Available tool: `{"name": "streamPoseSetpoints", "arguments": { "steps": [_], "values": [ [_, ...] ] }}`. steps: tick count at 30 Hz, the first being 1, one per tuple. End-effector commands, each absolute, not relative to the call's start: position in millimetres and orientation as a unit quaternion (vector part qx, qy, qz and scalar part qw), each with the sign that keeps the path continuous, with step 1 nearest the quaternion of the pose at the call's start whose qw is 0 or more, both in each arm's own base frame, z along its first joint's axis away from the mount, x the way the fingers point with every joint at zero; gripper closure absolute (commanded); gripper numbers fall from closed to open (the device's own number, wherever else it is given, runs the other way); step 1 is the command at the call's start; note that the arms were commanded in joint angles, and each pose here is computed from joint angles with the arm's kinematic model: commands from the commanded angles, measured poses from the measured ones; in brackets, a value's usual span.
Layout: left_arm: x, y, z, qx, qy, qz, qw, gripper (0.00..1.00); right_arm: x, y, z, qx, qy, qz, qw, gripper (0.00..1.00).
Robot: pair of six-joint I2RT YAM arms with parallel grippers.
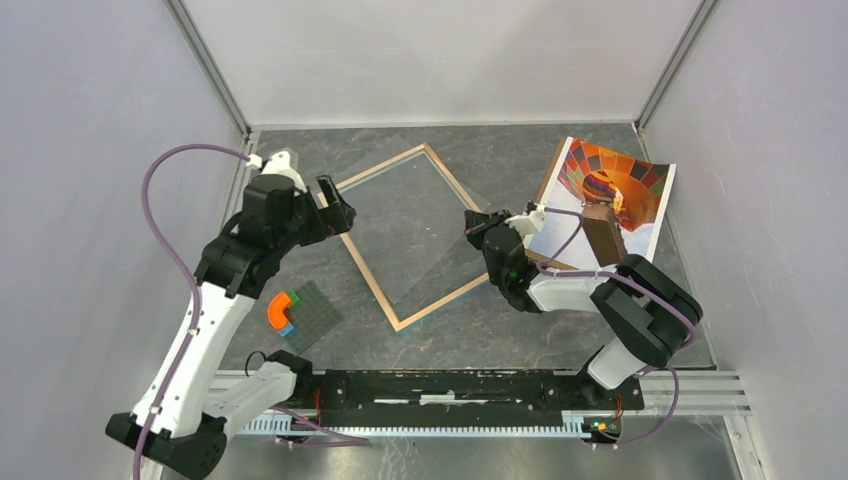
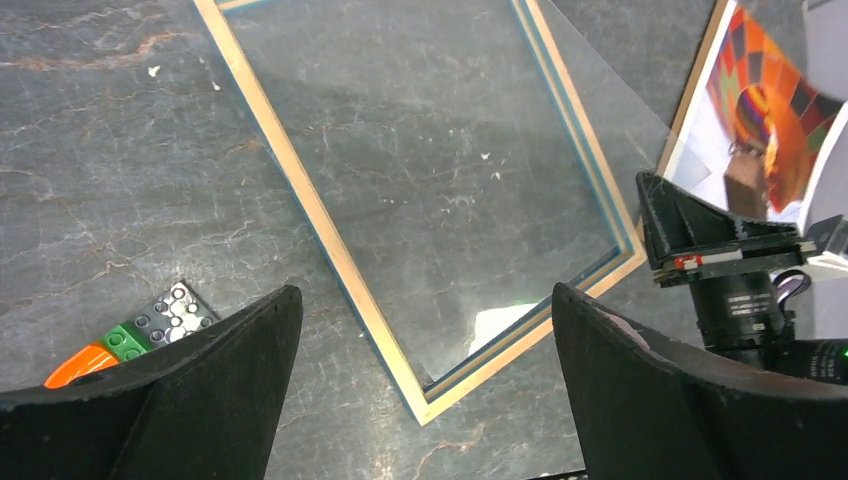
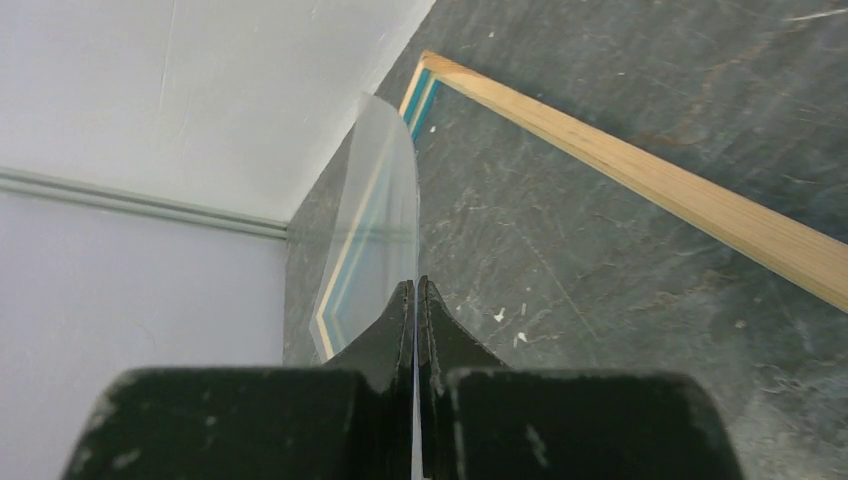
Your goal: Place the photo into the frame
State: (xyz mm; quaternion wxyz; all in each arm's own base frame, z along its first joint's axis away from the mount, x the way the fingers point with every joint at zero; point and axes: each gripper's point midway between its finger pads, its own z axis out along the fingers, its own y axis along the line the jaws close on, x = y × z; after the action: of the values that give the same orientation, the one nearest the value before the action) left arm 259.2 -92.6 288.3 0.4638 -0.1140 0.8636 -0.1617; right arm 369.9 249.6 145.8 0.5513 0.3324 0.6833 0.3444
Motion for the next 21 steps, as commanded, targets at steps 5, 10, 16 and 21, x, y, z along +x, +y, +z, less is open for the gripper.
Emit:
{"name": "streamPoseSetpoints", "arguments": {
  "steps": [5,10,16,21],
  "values": [
    [283.3,-113.0,285.4,-0.041,0.87,-0.099,0.481,0.0,365.1,213.9,149.6,0.425,0.617,0.362,0.554,1.0],
    [286.8,-129.9,282.3,-0.012,0.874,-0.091,0.477,0.0,353.8,212.3,127.8,0.442,0.628,0.371,0.522,1.0],
    [283.7,-129.8,277.7,-0.003,0.874,-0.075,0.48,0.0,346.9,213.1,113.9,0.454,0.642,0.367,0.498,1.0],
    [282.8,-125.6,278.2,-0.006,0.872,-0.069,0.485,0.0,343.7,217.2,106.8,0.455,0.651,0.37,0.482,1.0]
  ]
}}
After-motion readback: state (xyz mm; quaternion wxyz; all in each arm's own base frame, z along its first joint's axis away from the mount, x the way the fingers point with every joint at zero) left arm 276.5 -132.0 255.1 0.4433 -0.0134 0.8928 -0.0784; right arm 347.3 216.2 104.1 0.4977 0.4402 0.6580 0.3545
